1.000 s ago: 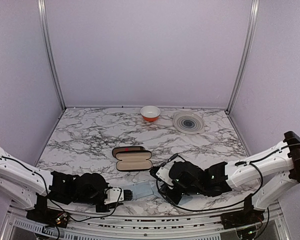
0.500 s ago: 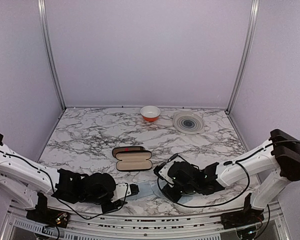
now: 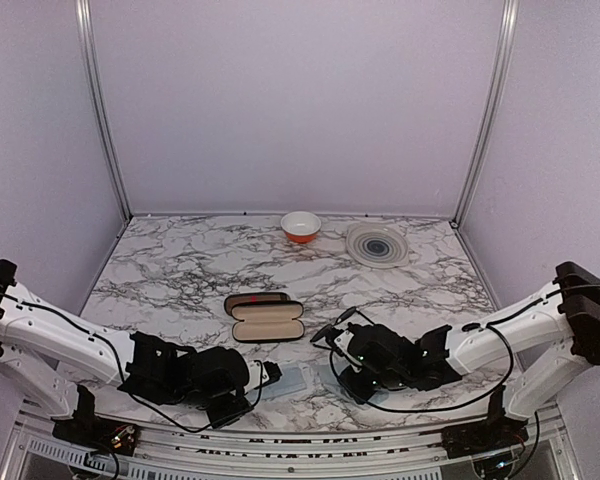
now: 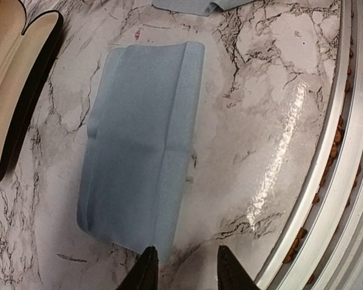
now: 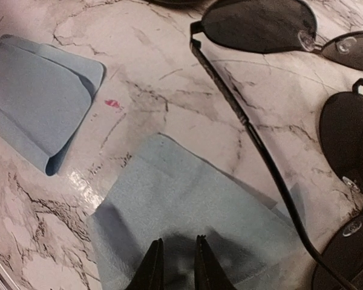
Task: Organize the sunglasses
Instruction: Pick up the folded cleaning cloth from the center of the board.
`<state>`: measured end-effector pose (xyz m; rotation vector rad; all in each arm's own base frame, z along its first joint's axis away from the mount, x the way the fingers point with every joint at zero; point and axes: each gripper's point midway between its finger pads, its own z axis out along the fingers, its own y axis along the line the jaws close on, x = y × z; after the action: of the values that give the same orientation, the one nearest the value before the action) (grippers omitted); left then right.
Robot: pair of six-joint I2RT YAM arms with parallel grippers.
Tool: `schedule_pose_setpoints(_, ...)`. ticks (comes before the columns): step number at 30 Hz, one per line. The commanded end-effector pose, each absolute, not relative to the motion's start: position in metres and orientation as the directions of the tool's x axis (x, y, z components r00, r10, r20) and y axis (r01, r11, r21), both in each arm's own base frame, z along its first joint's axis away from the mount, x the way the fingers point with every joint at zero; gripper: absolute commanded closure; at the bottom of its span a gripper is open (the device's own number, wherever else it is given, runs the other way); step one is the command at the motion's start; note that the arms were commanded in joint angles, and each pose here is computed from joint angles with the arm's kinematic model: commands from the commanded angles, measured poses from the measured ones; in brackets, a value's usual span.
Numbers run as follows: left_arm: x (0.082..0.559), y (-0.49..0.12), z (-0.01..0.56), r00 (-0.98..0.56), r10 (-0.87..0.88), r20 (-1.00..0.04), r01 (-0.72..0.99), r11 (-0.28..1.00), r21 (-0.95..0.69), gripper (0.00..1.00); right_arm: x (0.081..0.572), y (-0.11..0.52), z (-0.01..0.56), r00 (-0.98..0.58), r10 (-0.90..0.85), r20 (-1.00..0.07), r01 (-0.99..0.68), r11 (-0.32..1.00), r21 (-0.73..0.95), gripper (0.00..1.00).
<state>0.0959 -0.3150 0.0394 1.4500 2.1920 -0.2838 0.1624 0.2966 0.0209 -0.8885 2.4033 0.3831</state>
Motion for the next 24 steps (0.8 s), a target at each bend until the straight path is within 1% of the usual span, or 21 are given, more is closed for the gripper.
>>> schedule_pose_setpoints(1,0.091,-0.301,0.038,-0.384,0.785,-0.487,0.876,0.476,0.076,0.66,0.158,0.262,0.011,-0.676,-0.533,-0.509,-0.624,0.781,0.01,0.82)
schedule_pose_setpoints(5,0.096,-0.302,0.041,-0.369,0.78,-0.506,0.872,0.478,0.1,0.66,0.163,0.275,0.025,-0.644,-0.532,-0.55,-0.646,0.763,0.02,0.81)
schedule_pose_setpoints(12,0.101,-0.302,0.032,-0.365,0.811,-0.457,0.872,0.47,0.139,0.7,0.167,0.287,0.044,-0.621,-0.511,-0.594,-0.658,0.752,0.042,0.81)
schedule_pose_setpoints(24,0.103,-0.297,0.025,-0.338,0.843,-0.417,0.879,0.442,0.18,0.7,0.165,0.289,0.042,-0.624,-0.512,-0.59,-0.663,0.746,0.055,0.8)
